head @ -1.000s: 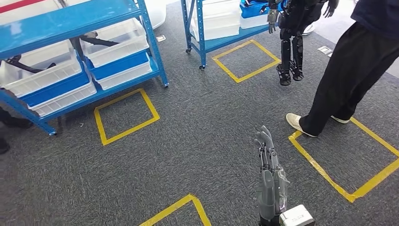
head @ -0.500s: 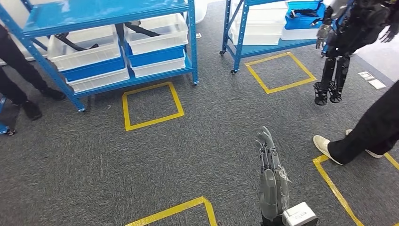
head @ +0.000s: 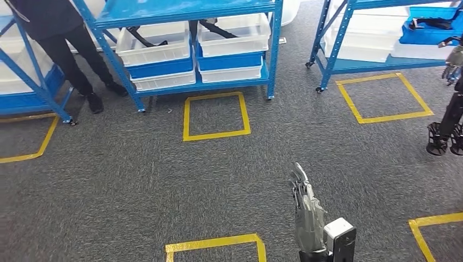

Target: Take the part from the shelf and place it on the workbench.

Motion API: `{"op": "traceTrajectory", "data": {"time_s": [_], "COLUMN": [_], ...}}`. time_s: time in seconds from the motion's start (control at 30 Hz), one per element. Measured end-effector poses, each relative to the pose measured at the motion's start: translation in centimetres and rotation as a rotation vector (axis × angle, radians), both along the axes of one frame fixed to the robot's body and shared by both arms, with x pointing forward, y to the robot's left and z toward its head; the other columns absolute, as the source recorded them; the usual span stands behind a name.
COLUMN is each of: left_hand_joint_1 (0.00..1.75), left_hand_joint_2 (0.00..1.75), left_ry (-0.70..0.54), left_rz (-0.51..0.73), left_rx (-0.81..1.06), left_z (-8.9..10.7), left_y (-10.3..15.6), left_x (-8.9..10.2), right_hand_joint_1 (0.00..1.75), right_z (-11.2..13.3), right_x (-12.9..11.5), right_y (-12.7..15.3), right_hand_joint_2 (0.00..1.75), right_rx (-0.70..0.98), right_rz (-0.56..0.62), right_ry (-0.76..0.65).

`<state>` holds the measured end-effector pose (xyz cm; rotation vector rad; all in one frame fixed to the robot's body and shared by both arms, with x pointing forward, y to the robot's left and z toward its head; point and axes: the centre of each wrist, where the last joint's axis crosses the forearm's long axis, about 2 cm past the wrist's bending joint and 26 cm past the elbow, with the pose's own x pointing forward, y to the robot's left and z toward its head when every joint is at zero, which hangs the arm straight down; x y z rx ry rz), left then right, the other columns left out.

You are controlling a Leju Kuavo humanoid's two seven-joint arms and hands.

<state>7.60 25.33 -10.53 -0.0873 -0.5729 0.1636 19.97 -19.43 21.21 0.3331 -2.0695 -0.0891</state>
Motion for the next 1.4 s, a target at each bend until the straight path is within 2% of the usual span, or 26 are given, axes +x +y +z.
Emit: {"op": "traceTrajectory", "data": {"time_s": [0.27, 0.33, 0.4, 0.47, 0.6, 0.77, 0.87, 0.97, 1.03, 1.1, 1.4], "left_hand_joint_1": [0.00, 0.00, 0.00, 0.00, 0.00, 0.00, 0.00, 0.00, 0.00, 0.00, 0.00], "left_hand_joint_2": [0.00, 0.87, 1.75, 1.75, 1.75, 1.75, 1.75, 1.75, 1.75, 1.75, 1.75], "left_ry": [-0.001, 0.002, -0.003, -0.014, -0.016, -0.006, 0.011, 0.032, 0.057, 0.083, 0.148], "left_rz": [0.008, 0.008, 0.008, 0.005, -0.008, -0.024, -0.042, -0.066, -0.090, -0.115, -0.225], "left_rx": [-0.001, -0.003, -0.007, -0.011, -0.019, -0.028, -0.032, -0.034, -0.032, -0.028, -0.003], "left_z": [0.0, 0.0, 0.0, 0.1, 0.1, 0.1, 0.1, 0.1, -0.1, -0.2, -0.5], "left_y": [0.0, 0.0, -0.1, -0.1, -0.2, -0.4, -0.4, -0.5, -0.5, -0.5, -0.2], "left_x": [0.2, -0.1, 0.0, 0.4, 0.4, 0.4, 0.3, 0.1, -0.6, -1.5, -3.6], "right_hand_joint_1": [0.00, 0.00, 0.00, 0.00, 0.00, 0.00, 0.00, 0.00, 0.00, 0.00, 0.00], "right_z": [-6.2, -7.8, -9.3, -11.3, -16.1, -22.1, -25.2, -27.8, -28.9, -29.5, -30.7], "right_x": [0.6, 0.8, 1.1, 1.3, 1.5, 0.7, -1.3, -4.2, -5.9, -7.0, -9.5], "right_y": [-0.4, -0.8, -1.3, -2.0, -3.4, -4.8, -5.3, -6.0, -6.2, -6.3, -6.4], "right_hand_joint_2": [0.00, 0.00, 0.87, 1.75, 1.75, 1.75, 1.75, 1.75, 1.75, 1.75, 1.75], "right_rx": [0.028, -0.003, -0.068, -0.155, -0.290, -0.325, -0.298, -0.302, -0.350, -0.390, -0.487], "right_rz": [-0.020, -0.043, -0.079, -0.109, -0.117, -0.063, -0.009, -0.003, -0.014, -0.016, 0.026], "right_ry": [0.266, 0.318, 0.377, 0.471, 0.682, 0.922, 1.127, 1.390, 1.545, 1.614, 1.675]}}
